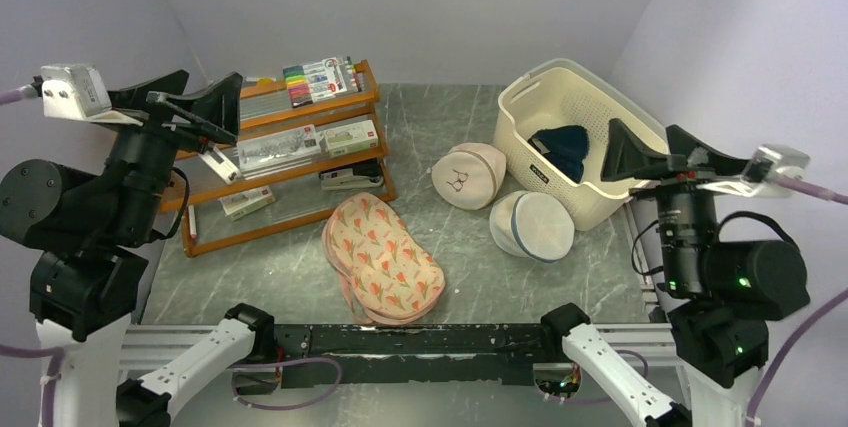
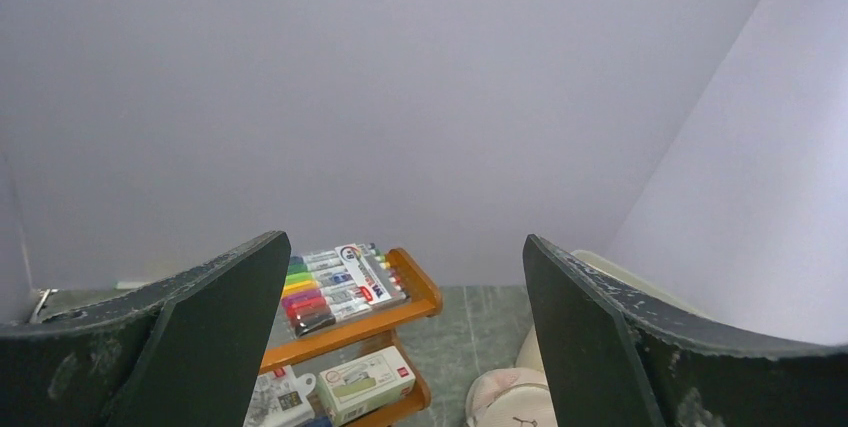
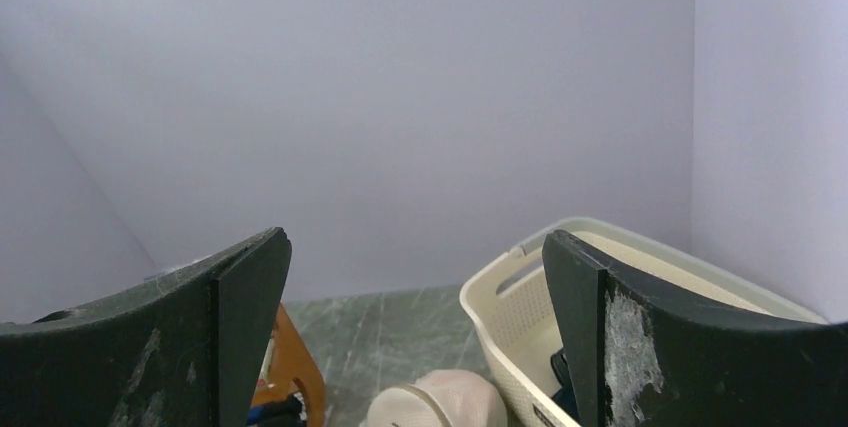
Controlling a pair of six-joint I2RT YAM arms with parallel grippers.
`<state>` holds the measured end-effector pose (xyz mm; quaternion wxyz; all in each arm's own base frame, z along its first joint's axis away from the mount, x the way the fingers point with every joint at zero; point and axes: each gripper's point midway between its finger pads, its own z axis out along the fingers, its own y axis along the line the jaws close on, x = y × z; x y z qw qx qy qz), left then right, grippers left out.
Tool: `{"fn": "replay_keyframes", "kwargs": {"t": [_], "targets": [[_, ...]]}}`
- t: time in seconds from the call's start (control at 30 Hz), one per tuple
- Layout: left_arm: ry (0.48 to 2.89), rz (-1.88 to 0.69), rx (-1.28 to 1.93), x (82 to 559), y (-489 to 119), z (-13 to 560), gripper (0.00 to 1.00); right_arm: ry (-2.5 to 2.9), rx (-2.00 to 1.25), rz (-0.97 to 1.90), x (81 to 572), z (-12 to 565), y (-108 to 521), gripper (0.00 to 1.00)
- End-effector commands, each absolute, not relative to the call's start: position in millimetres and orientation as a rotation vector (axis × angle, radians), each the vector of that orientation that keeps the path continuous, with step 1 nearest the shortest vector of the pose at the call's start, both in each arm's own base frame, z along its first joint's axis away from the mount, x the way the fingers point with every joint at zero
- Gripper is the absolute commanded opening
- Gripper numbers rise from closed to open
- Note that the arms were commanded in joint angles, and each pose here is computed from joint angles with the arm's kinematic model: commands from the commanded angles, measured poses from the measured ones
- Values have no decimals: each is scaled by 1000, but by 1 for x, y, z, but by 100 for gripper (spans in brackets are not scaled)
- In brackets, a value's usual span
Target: Unzip the laundry bag and remove the bra
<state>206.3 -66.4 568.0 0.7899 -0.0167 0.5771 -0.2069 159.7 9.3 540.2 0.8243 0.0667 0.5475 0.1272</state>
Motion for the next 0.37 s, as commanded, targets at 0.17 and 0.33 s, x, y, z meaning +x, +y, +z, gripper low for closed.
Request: {"fn": "replay_keyframes", "kwargs": {"t": [0.17,0.33], "targets": [[1338,-380,-61,222,-62,541,98,1339,120,220,199,505,25,100],[1370,-399,-55,226,-68,533,98,1369,95,247,202,498,33,100]]}}
